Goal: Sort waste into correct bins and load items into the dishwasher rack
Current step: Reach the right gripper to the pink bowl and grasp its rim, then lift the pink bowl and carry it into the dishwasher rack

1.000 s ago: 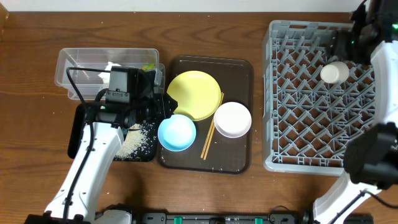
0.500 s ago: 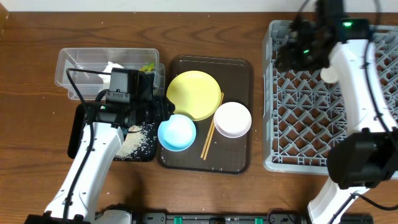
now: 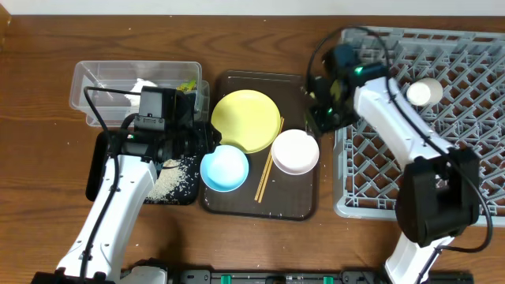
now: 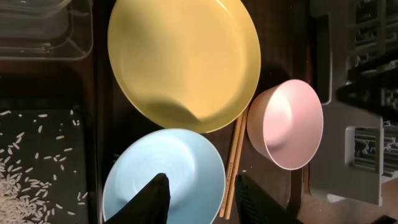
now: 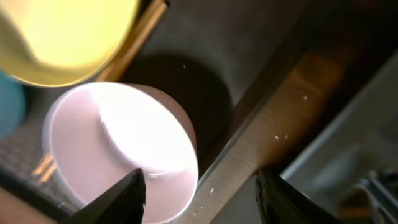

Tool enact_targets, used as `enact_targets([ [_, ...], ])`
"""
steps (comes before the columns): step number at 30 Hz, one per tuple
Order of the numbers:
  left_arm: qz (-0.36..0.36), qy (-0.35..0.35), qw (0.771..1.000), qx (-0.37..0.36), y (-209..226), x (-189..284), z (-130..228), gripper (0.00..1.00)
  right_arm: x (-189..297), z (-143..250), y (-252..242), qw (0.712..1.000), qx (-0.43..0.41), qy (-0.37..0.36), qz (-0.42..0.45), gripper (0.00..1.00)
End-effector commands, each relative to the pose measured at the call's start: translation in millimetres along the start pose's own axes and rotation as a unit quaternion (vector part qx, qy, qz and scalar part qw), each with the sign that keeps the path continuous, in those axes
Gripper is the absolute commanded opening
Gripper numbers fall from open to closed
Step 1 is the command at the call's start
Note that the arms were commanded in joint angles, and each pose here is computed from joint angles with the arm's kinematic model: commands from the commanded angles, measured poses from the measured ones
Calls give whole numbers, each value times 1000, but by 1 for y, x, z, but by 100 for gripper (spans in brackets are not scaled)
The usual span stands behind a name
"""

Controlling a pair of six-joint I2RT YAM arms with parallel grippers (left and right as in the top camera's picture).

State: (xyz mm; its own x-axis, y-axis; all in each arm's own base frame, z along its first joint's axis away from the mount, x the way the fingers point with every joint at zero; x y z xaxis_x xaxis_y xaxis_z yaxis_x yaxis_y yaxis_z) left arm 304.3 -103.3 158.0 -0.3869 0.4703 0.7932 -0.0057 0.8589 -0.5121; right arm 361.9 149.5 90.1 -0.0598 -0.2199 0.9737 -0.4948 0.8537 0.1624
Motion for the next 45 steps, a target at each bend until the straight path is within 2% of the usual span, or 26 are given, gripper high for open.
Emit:
enact_targets([
  [1, -6, -7, 1000, -8, 0, 3, -3, 38, -18, 9, 3, 1000, -4, 13, 26, 49],
  [5, -6, -7, 1000, -8, 0, 3, -3, 38, -35, 16, 14, 1000, 12, 17, 23, 37],
  [7, -6, -7, 1000, -8, 0, 3, -3, 38, -40, 18, 18, 999, 18, 17, 23, 22],
  [9, -6, -7, 1000, -8, 0, 3, -3, 38, -42, 18, 20, 999, 22, 16, 24, 13],
  [13, -6, -7, 1000, -8, 0, 3, -3, 38, -41, 14, 15, 999, 17, 9, 39, 1],
  [19, -6, -7, 1000, -8, 0, 3, -3, 38, -25, -1, -4, 994, 12, -13, 106, 1],
  [24, -6, -7, 1000, -8, 0, 3, -3, 38, 40, -38, -28, 974, 2, -92, 207, 1],
  [27, -6, -7, 1000, -8, 0, 3, -3, 38, 94, -62, -45, 947, -19, -169, 272, 1],
  [30, -6, -7, 1000, -8, 0, 3, -3, 38, 147, -78, -69, 903, -57, -246, 347, 1],
  [31, -6, -7, 1000, -8, 0, 3, -3, 38, 167, -81, -81, 880, -77, -274, 380, 1],
  [33, -6, -7, 1000, -8, 0, 3, -3, 38, 187, -84, -94, 856, -89, -296, 414, 1],
  [36, -6, -7, 1000, -8, 0, 3, -3, 38, 208, -85, -118, 829, -86, -303, 462, 1],
  [41, -6, -7, 1000, -8, 0, 3, -3, 38, 224, -73, -167, 789, -105, -272, 541, 1],
  [45, -6, -8, 1000, -9, 0, 3, -3, 38, 216, -64, -202, 773, -116, -236, 578, 1],
])
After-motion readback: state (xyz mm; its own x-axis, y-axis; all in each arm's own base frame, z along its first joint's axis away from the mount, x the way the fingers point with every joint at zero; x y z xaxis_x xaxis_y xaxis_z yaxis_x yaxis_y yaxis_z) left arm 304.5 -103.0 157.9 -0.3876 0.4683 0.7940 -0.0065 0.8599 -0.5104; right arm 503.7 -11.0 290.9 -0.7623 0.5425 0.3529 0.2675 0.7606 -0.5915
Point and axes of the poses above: each gripper's point midway between its finger pads, its own x axis back along the fingers, its own y axis along the line the jaws close on, z = x × y, the point moved 2 cm from there along x, back along the fingers, and after that the axes turned 5 degrees about x, right-handed, at the moved point
